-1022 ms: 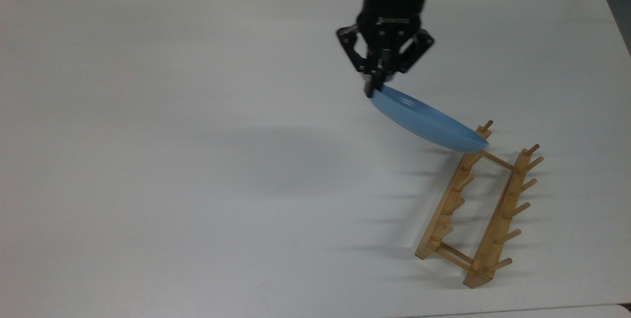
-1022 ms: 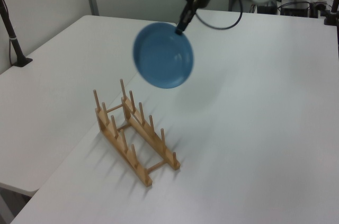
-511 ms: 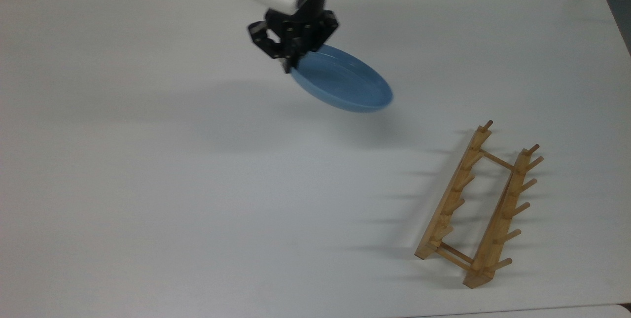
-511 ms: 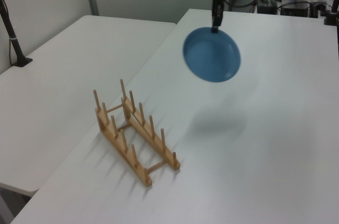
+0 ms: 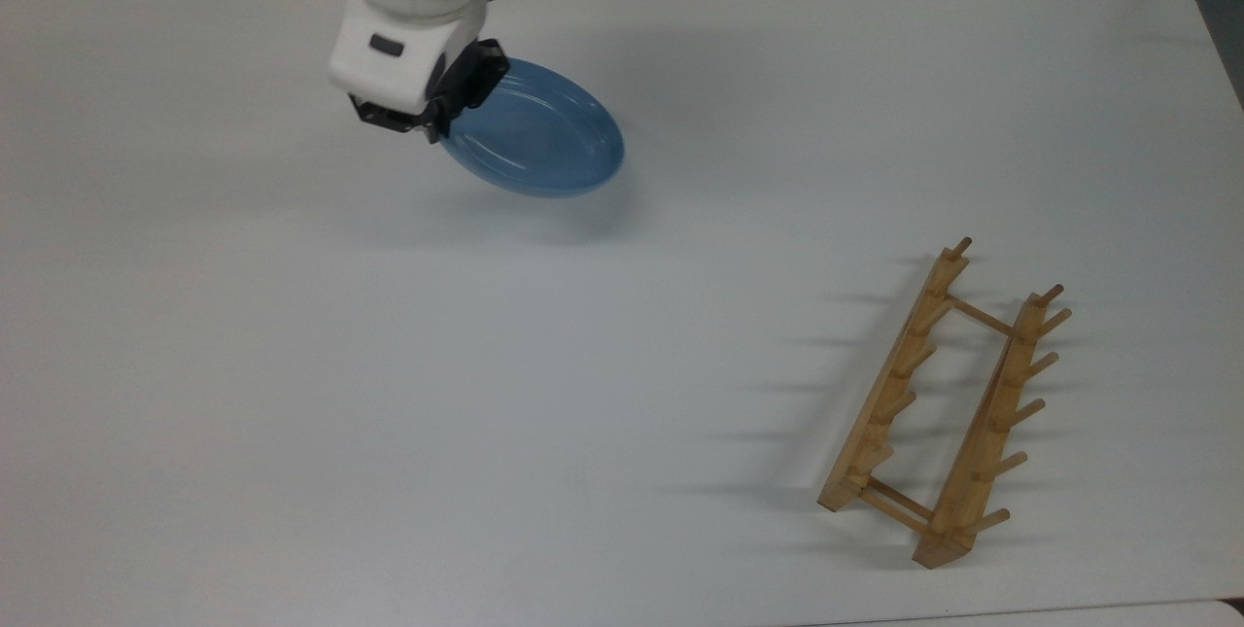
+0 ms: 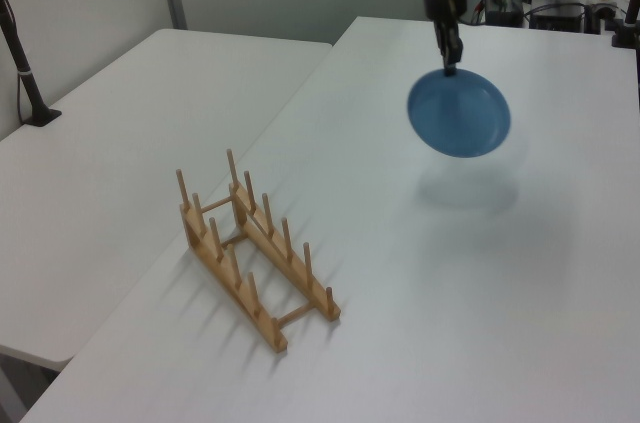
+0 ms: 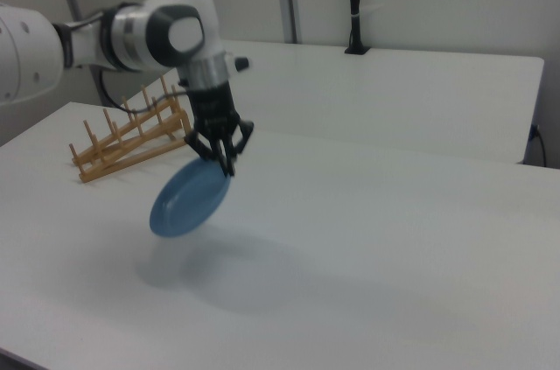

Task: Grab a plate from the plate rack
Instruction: 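Carry the plate away from the rack and lower it onto the table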

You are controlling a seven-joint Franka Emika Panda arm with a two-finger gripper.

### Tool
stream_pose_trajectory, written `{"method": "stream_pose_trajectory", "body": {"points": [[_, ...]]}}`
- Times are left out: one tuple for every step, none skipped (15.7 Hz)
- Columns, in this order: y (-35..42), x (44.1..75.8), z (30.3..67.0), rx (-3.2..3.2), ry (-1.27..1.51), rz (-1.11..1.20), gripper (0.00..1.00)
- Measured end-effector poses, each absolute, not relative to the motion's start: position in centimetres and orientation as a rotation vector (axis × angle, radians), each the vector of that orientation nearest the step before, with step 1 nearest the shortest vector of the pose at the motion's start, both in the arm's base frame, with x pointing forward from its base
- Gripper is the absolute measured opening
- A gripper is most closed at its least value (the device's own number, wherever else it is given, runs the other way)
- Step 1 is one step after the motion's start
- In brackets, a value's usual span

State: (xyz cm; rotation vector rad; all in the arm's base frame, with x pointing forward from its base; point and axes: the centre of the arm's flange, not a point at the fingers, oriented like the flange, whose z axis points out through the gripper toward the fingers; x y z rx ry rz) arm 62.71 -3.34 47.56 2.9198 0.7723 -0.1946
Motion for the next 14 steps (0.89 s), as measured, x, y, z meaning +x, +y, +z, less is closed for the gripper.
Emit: {"method": "stream_pose_trajectory", "body": {"points": [[-4.3,62.4,46.2,2.922,0.791,-0.237,0.07],[-5.0,62.3,44.9,2.92,0.819,-0.266,0.07],[-5.6,62.3,43.8,2.918,0.848,-0.286,0.07],[-6.0,62.3,42.6,2.918,0.868,-0.3,0.07],[-6.4,62.5,41.6,2.917,0.879,-0.288,0.07],[-6.5,62.8,40.5,2.924,0.881,-0.254,0.07],[-6.6,62.9,39.6,2.933,0.884,-0.211,0.07],[-6.8,63.0,38.8,2.936,0.884,-0.173,0.07],[-7.0,62.9,38.0,2.936,0.884,-0.149,0.07],[-7.1,62.8,37.3,2.933,0.886,-0.133,0.07],[-7.2,62.7,36.8,2.931,0.888,-0.121,0.05],[-7.2,62.6,36.4,2.929,0.89,-0.11,0.05],[-7.2,62.6,36.1,2.928,0.891,-0.101,0.05],[-7.2,62.6,35.9,2.927,0.891,-0.095,0.06]]}}
